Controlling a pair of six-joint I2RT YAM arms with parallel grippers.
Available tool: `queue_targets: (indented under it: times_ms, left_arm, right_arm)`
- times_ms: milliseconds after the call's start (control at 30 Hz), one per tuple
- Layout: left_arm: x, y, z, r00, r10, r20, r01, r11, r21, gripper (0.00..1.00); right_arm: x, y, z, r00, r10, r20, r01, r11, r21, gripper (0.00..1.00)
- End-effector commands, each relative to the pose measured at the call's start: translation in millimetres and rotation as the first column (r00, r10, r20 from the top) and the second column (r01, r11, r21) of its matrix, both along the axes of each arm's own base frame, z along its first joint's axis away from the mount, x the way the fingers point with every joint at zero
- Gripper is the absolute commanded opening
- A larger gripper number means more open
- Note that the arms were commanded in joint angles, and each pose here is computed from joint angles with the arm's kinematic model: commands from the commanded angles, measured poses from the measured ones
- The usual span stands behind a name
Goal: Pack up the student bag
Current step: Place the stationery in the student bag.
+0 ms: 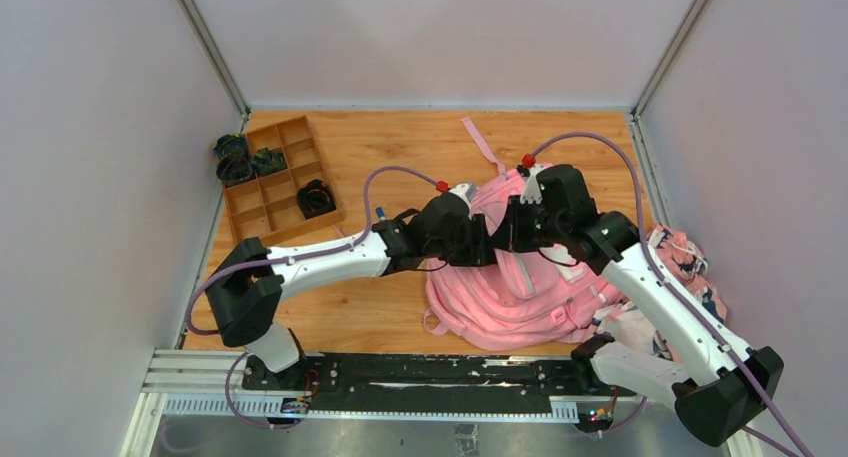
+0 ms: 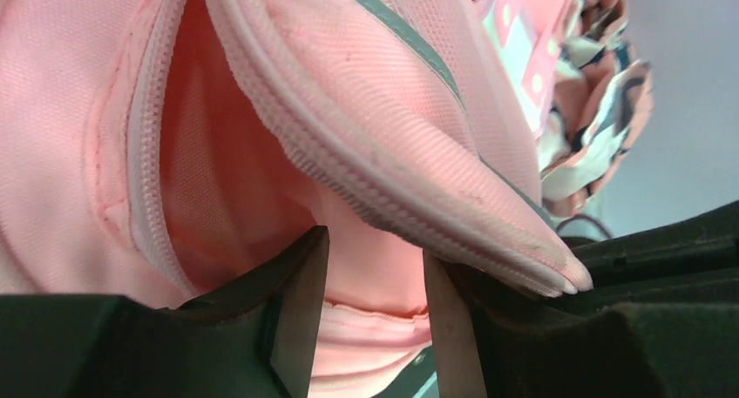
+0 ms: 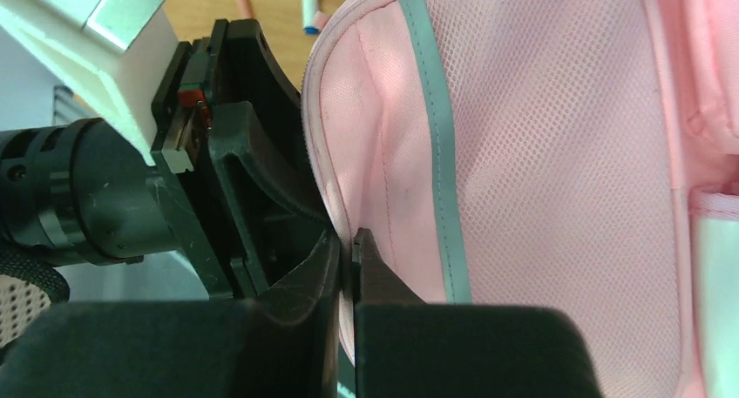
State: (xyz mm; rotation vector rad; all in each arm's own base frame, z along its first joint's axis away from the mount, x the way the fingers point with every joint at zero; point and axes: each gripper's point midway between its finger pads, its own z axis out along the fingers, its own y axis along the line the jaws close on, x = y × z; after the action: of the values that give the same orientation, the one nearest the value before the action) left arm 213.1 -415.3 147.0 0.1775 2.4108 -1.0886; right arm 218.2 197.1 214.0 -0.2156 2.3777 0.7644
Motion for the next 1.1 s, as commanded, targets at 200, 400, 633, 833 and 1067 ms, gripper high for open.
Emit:
queue_targets:
  times_ms: [200, 400, 633, 833, 1067]
  left_arm:
    - [-65.2, 76.0, -4.7, 0.986, -0.15, 0.068, 0.13, 0.963, 0.234, 0.5]
    - [-49.3, 121.6, -6.1, 0.98, -0.063, 0.188, -0.003, 0.943, 0.333, 0.52]
    - [9.5, 200.0, -33.5, 0.931, 0.341, 0.132, -0.365, 0.883, 0.296, 0.53]
    - [64.7, 224.9, -49.6, 0.863, 0.465, 0.199, -0.503, 0.753, 0.424, 0.54]
    - [96.1, 213.2, -80.9, 0.873, 0.472, 0.119, -0.463, 0.73, 0.503, 0.56]
  right_arm:
    - [15.1, 11.1, 24.4, 0.997, -0.01, 0.081, 0.004, 0.998, 0.07, 0.0]
    - [16.9, 9.5, 23.2, 0.997, -0.017, 0.079, 0.012, 0.998, 0.057, 0.0]
    - [15.0, 6.6, 23.0, 0.997, -0.019, 0.079, 0.015, 0.999, 0.045, 0.0]
    - [13.6, 9.4, 24.6, 0.998, -0.003, 0.069, -0.001, 0.999, 0.052, 0.0]
    - [5.9, 5.0, 33.0, 0.997, -0.009, 0.081, 0.003, 0.998, 0.065, 0.0]
